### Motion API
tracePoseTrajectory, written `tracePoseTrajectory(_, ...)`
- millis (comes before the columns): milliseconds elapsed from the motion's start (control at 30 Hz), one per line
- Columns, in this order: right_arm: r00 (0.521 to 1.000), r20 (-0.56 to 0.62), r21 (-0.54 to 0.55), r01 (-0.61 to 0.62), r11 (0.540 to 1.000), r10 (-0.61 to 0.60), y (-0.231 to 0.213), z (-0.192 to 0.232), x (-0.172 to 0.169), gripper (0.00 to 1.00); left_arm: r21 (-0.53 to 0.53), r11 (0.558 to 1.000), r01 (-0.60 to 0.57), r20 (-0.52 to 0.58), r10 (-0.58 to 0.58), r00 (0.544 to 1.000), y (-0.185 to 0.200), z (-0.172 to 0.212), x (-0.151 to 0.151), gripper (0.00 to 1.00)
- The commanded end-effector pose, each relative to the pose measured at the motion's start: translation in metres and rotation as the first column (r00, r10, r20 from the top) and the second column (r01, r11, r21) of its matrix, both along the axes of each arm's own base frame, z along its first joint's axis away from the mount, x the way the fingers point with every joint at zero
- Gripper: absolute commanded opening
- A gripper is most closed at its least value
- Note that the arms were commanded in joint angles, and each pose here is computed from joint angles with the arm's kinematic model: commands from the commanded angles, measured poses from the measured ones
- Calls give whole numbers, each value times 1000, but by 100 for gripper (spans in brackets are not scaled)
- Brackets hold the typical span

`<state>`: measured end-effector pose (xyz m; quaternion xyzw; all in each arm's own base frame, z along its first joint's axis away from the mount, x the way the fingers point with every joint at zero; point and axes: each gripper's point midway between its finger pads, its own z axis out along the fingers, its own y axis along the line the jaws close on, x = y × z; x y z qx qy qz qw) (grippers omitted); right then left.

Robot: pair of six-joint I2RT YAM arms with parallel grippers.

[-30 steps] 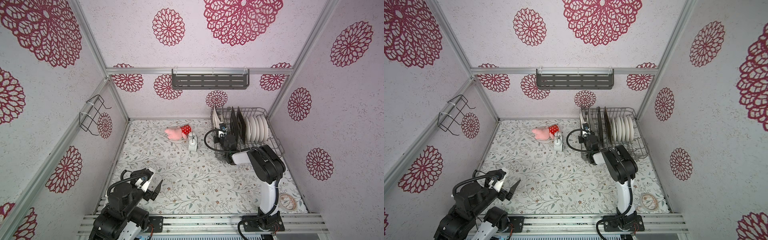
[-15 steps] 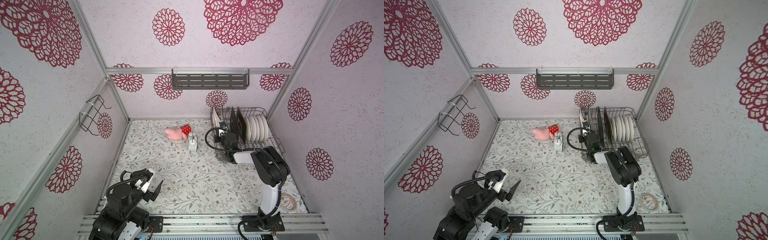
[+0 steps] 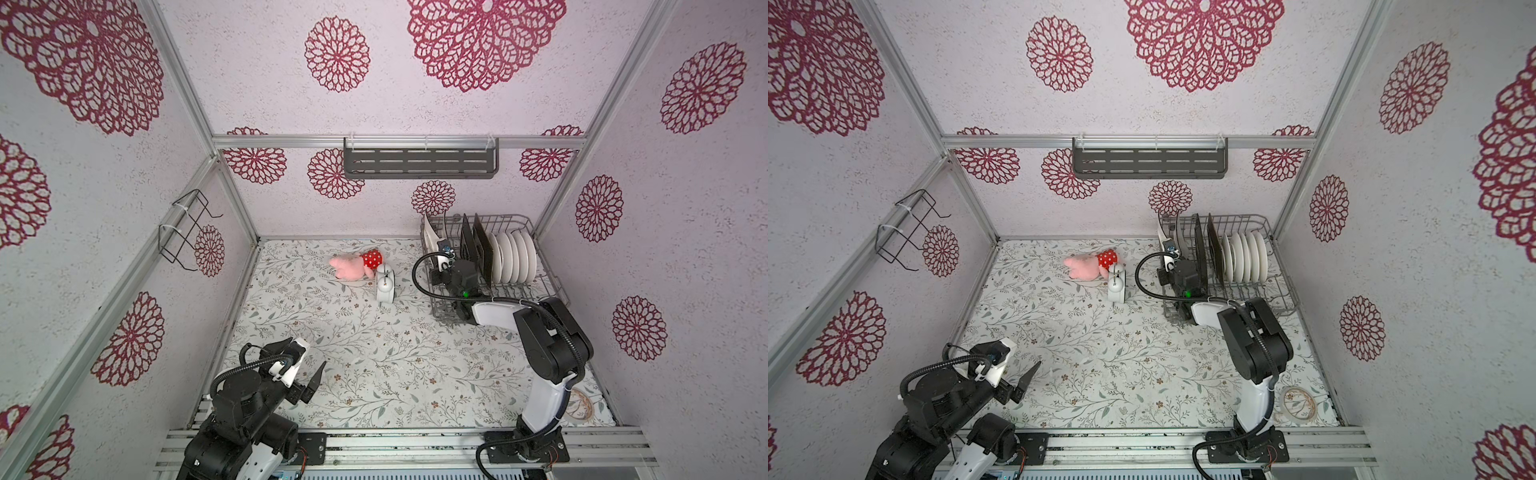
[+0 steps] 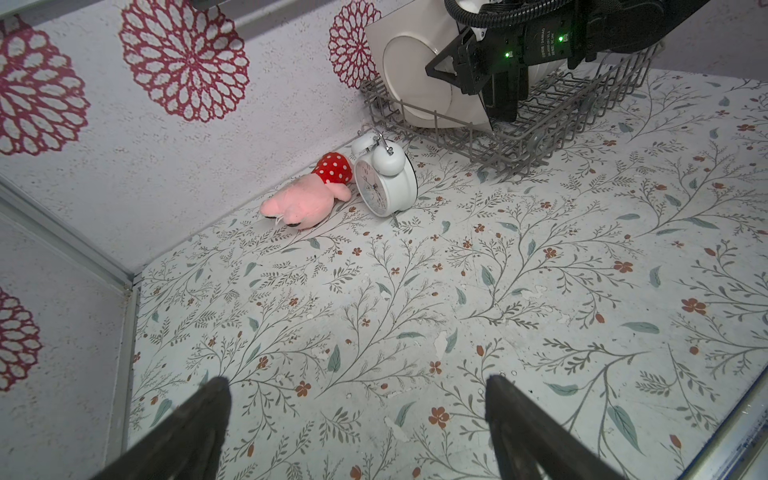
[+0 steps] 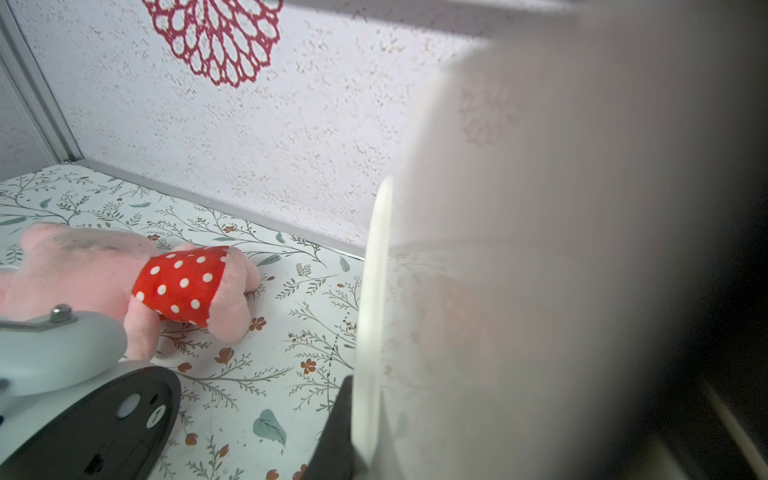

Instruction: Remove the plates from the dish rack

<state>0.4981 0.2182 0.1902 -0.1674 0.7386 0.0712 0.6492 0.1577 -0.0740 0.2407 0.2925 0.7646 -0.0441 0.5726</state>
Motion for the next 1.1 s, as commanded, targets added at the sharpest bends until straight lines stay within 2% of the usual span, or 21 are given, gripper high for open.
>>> tracePoseTrajectory(0, 960, 280, 101, -61, 993, 31, 3, 116, -17, 0, 6, 999, 34, 29, -34, 999, -3, 3, -5, 97)
tracePoseTrajectory(433, 950, 311, 113, -71, 991, 33, 0, 148, -34, 0, -1, 999, 38, 55, -38, 998, -2, 7, -9, 97)
tracePoseTrajectory(667, 946, 321, 81, -80, 994, 50, 4, 163, -47, 0, -85, 989, -122, 123, 132, 984, 21, 30, 2, 97)
tracePoseTrajectory(733, 945, 324, 70, -82, 994, 55, 6, 168, -51, 0, -97, 987, -124, 132, 137, 982, 21, 35, 3, 97)
tracePoseTrajectory(900, 939, 334, 30, -96, 995, 80, 12, 181, -62, 0, -101, 986, -131, 172, 148, 974, 22, 58, 6, 97)
tracePoseTrajectory(1067, 920, 364, -103, -117, 988, 147, 34, 200, -79, 0, -214, 971, -108, 217, 155, 964, 16, 93, 12, 97)
